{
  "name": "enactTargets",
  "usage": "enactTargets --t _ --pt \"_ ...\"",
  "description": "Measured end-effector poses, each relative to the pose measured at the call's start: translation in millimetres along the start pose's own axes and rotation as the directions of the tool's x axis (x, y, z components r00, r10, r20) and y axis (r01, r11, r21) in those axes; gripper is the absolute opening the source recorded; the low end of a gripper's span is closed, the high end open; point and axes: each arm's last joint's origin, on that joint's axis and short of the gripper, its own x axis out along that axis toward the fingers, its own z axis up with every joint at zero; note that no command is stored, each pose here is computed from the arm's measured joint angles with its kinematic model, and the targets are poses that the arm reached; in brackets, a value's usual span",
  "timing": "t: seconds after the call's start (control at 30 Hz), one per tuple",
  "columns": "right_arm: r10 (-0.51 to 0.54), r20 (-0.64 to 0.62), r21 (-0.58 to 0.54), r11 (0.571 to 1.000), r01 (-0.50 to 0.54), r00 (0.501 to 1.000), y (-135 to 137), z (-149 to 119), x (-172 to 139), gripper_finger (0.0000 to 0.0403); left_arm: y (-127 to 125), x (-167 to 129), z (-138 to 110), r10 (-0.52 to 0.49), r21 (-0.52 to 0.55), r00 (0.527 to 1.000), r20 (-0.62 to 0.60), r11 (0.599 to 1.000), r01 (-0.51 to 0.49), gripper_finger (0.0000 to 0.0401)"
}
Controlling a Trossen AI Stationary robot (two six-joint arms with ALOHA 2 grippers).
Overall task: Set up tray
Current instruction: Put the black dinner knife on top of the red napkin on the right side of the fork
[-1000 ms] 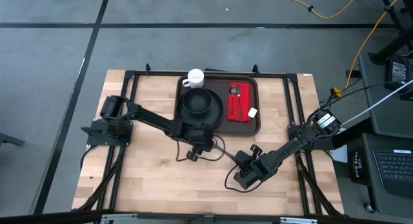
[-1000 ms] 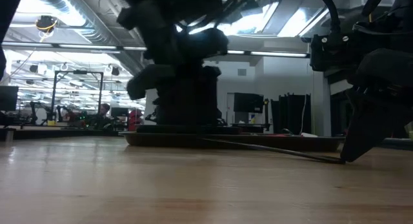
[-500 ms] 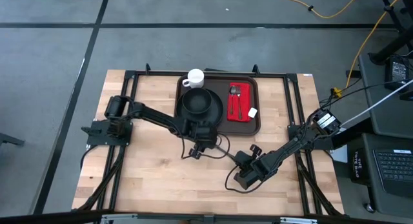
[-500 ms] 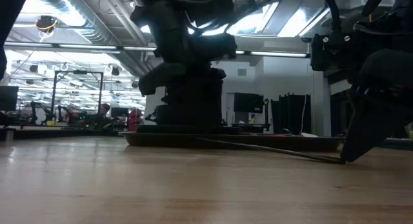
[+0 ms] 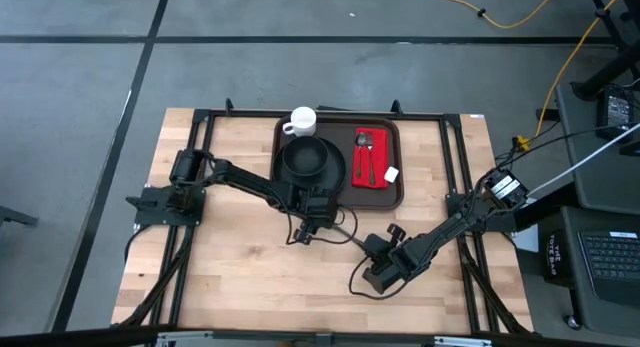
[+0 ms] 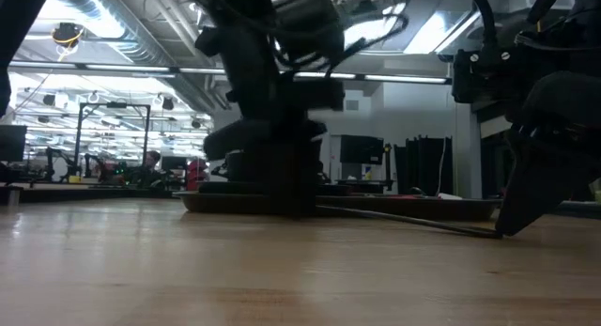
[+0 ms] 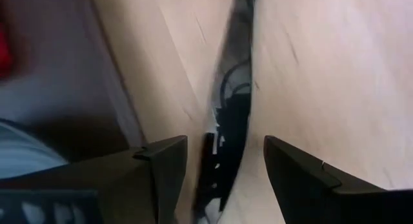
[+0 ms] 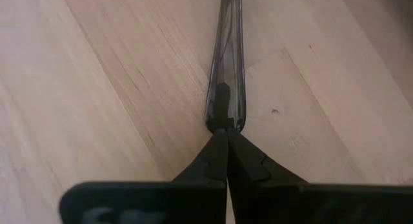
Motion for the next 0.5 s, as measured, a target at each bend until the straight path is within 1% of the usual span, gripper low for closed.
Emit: enactTargets --t 0.2,0.37,0.5 --pt "0.001 0.001 0.000 1.000 -0.001 1.000 0.1 0.1 0.0 0.0000 0.5 5.9 -1.6 0.034 0.011 0.999 -0.024 0.999 -0.034 0.0198" --pt "0.001 0.001 0.001 1.000 -0.001 1.000 0.1 0.1 0.0 0.0000 3.5 6.6 -3.0 -0.045 -0.003 0.999 0.002 0.999 0.045 0.0198" --pt "0.001 0.001 0.001 1.000 -0.001 1.000 0.1 0.1 0.0 0.0000 6.7 7.2 -4.9 -0.055 -0.013 0.998 -0.001 0.998 0.055 0.0198"
